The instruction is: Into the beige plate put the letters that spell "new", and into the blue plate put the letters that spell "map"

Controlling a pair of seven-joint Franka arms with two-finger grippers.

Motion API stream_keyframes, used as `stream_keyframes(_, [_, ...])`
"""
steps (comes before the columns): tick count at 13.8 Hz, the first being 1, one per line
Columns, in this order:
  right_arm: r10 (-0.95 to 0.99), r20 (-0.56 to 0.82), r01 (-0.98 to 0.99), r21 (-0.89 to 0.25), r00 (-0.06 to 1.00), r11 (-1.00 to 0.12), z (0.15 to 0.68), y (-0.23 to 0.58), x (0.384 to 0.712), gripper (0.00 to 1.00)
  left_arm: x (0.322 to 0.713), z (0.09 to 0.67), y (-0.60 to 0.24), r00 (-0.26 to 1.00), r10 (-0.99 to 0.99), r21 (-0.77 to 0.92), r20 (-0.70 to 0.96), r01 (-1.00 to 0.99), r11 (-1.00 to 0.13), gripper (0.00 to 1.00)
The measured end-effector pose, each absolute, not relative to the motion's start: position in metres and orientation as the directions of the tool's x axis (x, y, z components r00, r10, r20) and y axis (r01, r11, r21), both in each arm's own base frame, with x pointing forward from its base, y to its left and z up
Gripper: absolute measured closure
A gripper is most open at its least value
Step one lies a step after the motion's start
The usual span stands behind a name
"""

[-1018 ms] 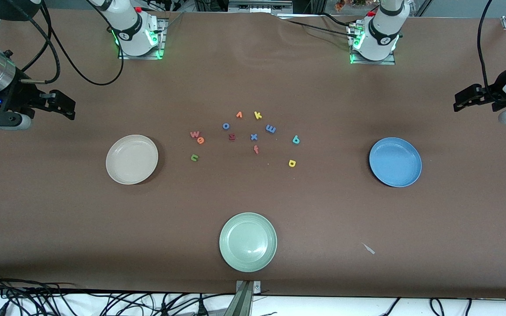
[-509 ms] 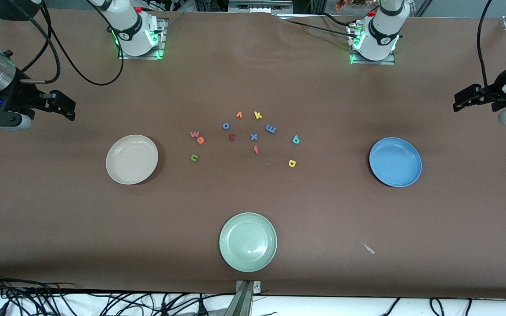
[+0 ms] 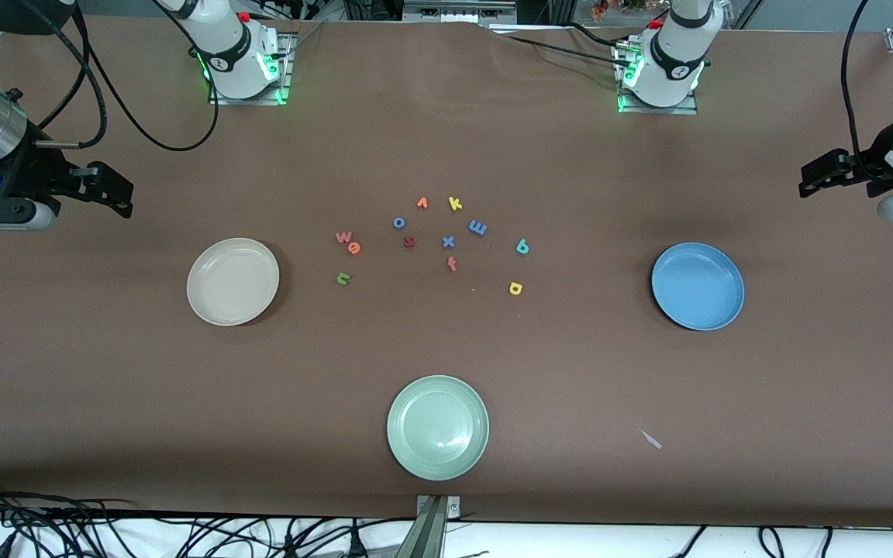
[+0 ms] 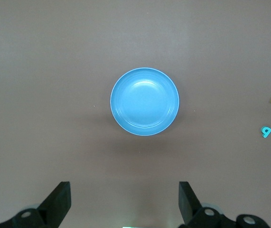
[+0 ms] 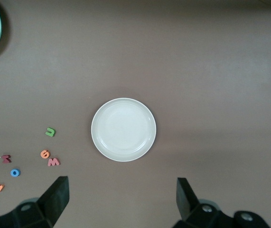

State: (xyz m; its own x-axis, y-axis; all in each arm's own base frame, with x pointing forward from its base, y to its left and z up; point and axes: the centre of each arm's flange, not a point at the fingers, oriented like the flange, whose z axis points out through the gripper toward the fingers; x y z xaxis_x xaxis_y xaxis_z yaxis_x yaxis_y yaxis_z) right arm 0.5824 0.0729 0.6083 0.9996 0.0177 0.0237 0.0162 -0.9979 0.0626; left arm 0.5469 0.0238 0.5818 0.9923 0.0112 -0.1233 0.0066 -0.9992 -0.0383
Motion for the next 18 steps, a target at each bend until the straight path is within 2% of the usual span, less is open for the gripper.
stream_keyframes(11, [0.046,-0.025,0.047,0.074,0.999,-0.996,0.592,0.086,0.584,0.00,0.551,0.575,0.020,0.991,0.004,-0.037,-0.135,-0.001,-0.999,0.00])
stream_keyframes(14, [0.058,-0.044,0.061,0.066,0.997,-0.996,0.586,0.089,0.584,0.00,0.567,0.542,-0.010,0.983,-0.045,-0.032,-0.179,-0.052,-0.998,0.00])
stream_keyframes(18, [0.080,-0.048,0.082,0.050,0.996,-0.995,0.586,0.073,0.587,0.00,0.597,0.473,-0.107,0.977,-0.113,0.027,-0.183,-0.109,-0.994,0.00])
